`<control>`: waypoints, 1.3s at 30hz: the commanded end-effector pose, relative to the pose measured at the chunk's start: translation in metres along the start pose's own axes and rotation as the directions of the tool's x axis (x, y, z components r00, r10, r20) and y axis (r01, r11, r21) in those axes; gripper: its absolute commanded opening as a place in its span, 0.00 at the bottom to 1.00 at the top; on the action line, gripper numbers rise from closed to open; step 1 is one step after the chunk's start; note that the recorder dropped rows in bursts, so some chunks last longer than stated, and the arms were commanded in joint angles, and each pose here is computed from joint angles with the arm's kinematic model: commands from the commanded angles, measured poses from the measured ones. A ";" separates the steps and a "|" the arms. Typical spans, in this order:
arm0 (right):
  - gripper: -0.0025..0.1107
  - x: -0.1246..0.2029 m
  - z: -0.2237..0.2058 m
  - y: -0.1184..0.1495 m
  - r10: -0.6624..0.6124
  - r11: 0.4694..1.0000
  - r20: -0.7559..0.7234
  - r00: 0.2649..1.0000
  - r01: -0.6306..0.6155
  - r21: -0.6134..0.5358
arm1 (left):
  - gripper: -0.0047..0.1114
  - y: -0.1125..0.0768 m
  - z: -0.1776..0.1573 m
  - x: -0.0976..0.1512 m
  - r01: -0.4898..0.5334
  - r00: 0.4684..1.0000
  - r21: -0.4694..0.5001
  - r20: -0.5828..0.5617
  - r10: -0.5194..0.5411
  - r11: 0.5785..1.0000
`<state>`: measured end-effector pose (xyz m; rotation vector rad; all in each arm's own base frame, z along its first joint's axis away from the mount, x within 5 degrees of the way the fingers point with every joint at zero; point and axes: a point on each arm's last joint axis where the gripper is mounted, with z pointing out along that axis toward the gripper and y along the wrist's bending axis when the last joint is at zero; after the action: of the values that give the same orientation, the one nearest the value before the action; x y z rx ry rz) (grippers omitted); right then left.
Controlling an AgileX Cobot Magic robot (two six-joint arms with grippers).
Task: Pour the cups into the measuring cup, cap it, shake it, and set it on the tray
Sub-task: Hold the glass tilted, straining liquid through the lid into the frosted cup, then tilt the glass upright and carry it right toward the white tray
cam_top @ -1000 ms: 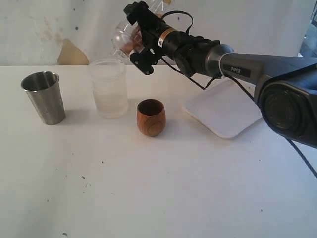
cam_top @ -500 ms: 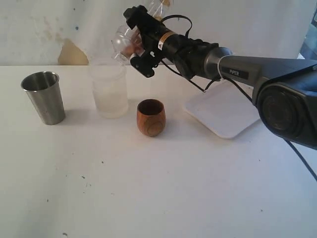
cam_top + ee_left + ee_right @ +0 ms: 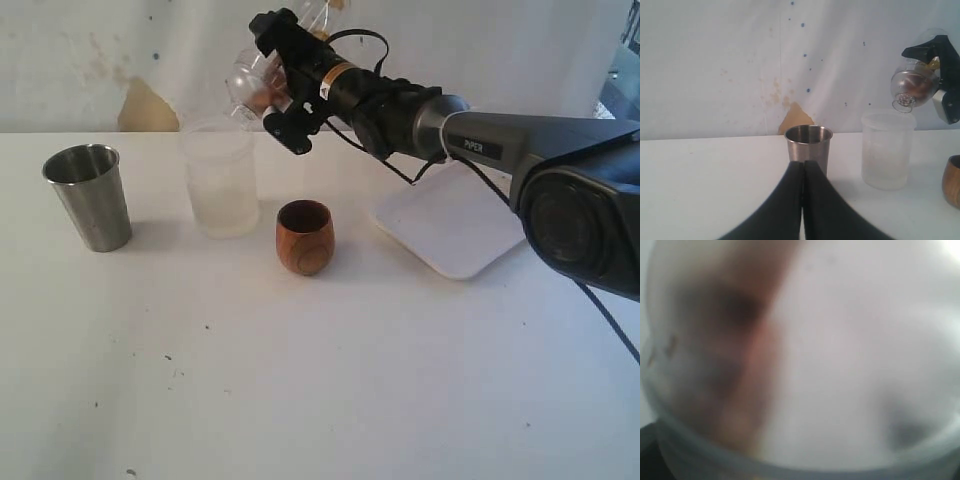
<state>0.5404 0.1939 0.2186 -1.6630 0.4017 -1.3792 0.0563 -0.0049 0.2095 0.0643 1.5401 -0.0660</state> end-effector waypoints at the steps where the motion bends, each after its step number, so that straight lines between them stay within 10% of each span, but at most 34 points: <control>1: 0.02 0.011 -0.001 -0.009 0.001 0.999 -0.037 0.999 0.001 0.053 | 0.04 0.000 0.000 0.001 0.010 1.000 0.004 0.003 -0.010 1.000; 17: 0.02 0.011 -0.001 -0.009 0.028 0.998 -0.035 0.999 -0.026 0.052 | 0.04 0.000 0.000 0.001 0.010 1.000 0.004 0.003 -0.010 1.000; 27: 0.02 0.011 -0.001 -0.009 0.286 0.957 -0.023 0.958 -0.284 0.062 | 0.04 0.000 0.000 0.001 0.010 1.000 0.004 0.003 -0.010 1.000; 39: 0.02 0.011 0.000 -0.008 0.676 0.736 -0.002 0.737 -0.676 0.045 | 0.04 0.000 0.000 0.001 0.010 1.000 0.004 0.003 -0.010 1.000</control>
<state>0.5406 0.1937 0.2181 -1.3826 0.8313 -0.9221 0.0563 -0.0049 0.2095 0.0643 1.5401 -0.0660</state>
